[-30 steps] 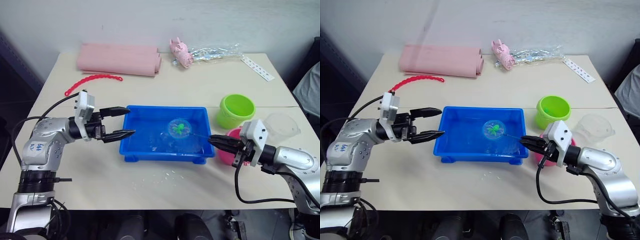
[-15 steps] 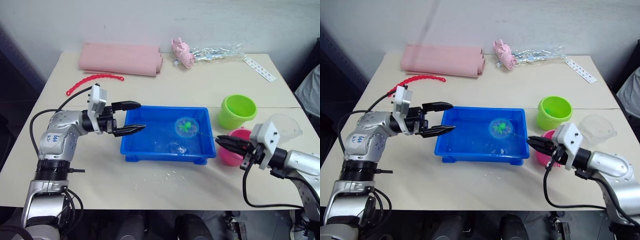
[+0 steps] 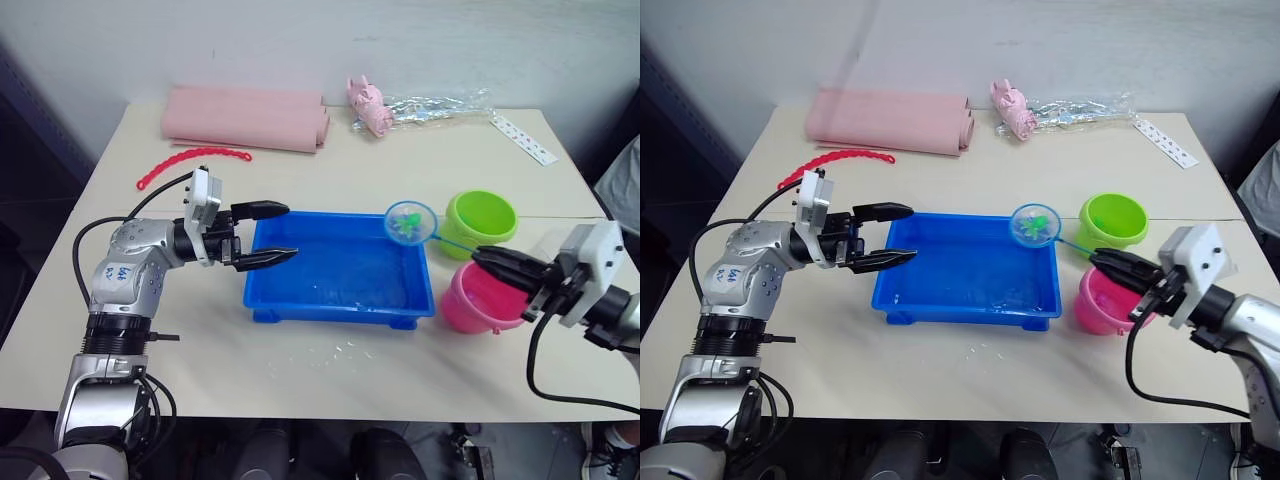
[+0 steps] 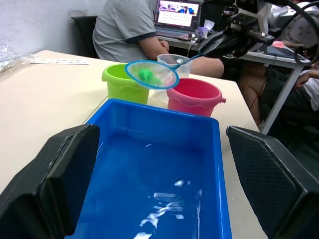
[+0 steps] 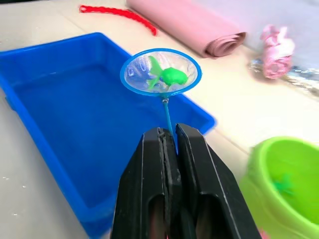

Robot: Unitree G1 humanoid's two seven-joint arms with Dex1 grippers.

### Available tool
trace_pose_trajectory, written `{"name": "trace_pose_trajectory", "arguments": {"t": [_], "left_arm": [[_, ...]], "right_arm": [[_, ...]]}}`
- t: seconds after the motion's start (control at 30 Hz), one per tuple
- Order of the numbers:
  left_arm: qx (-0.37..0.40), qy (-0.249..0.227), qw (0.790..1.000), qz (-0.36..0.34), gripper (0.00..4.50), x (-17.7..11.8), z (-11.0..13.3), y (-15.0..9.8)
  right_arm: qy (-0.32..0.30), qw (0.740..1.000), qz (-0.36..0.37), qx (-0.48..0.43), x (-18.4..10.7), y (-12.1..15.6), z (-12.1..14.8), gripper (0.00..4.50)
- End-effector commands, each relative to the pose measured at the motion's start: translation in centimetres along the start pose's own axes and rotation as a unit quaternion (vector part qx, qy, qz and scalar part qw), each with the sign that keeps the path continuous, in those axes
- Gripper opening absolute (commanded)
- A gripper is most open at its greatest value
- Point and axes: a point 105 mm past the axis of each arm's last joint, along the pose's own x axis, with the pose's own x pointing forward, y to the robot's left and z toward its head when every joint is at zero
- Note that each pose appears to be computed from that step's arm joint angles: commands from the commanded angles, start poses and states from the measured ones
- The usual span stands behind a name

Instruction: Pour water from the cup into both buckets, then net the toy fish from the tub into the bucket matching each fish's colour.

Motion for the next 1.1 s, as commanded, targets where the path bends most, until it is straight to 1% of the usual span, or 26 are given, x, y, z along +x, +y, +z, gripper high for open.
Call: {"name": "trace_pose_trajectory", "arguments": {"t": [0.03, 0.1, 0.17, 0.3, 0.37, 0.43, 0.6, 0.7, 0.73, 0.9, 1.0, 1.1], "left_arm": [[0.02, -0.008, 1.0, -0.006, 4.47, 0.3, 0.8, 0.0], [0.021, -0.015, 1.0, -0.007, 4.47, 0.4, 1.0, 0.0], [0.019, -0.023, 1.0, -0.007, 4.47, 0.5, 1.2, 0.0], [0.021, -0.024, 0.999, -0.006, 4.47, 0.5, 1.2, 0.0], [0.021, -0.025, 0.999, -0.006, 4.47, 0.5, 1.2, -0.1], [0.019, -0.025, 0.999, -0.006, 4.47, 0.5, 1.0, -0.2], [0.022, -0.024, 0.999, 0.0, 4.47, 0.3, 0.7, -0.4], [0.024, -0.035, 0.999, 0.004, 4.47, 0.2, 0.8, -0.3], [0.024, -0.04, 0.999, 0.005, 4.47, 0.2, 1.0, -0.2], [0.026, -0.05, 0.998, 0.004, 4.47, 0.3, 1.1, -0.2], [0.037, -0.066, 0.997, 0.016, 4.47, 0.3, 1.5, 0.0], [0.042, -0.072, 0.996, 0.022, 4.47, 0.4, 1.6, 0.1]], "right_arm": [[-0.002, 0.998, -0.046, -0.031, -1.9, -2.7, 1.0, 0.0], [0.01, 0.997, -0.065, -0.038, -2.9, -4.1, 0.9, 0.0], [0.03, 0.993, -0.098, -0.065, -3.8, -6.2, 0.5, 0.0], [0.071, 0.982, -0.124, -0.122, -4.1, -8.2, -0.4, 0.0], [0.096, 0.968, -0.157, -0.173, -3.9, -9.6, -0.7, 0.0], [0.104, 0.956, -0.18, -0.208, -3.8, -10.5, -0.6, 0.0], [0.135, 0.932, -0.166, -0.292, -3.7, -10.5, -1.2, 0.0], [0.157, 0.905, -0.175, -0.355, -3.6, -10.9, -1.1, 0.0], [0.159, 0.9, -0.175, -0.367, -3.5, -10.9, -1.2, 0.0], [0.184, 0.842, -0.155, -0.482, -3.2, -10.6, -1.2, 0.0], [0.189, 0.823, -0.16, -0.511, -3.2, -10.7, -1.2, 0.0], [0.201, 0.798, -0.133, -0.552, -2.9, -10.4, -1.7, 0.0]]}}
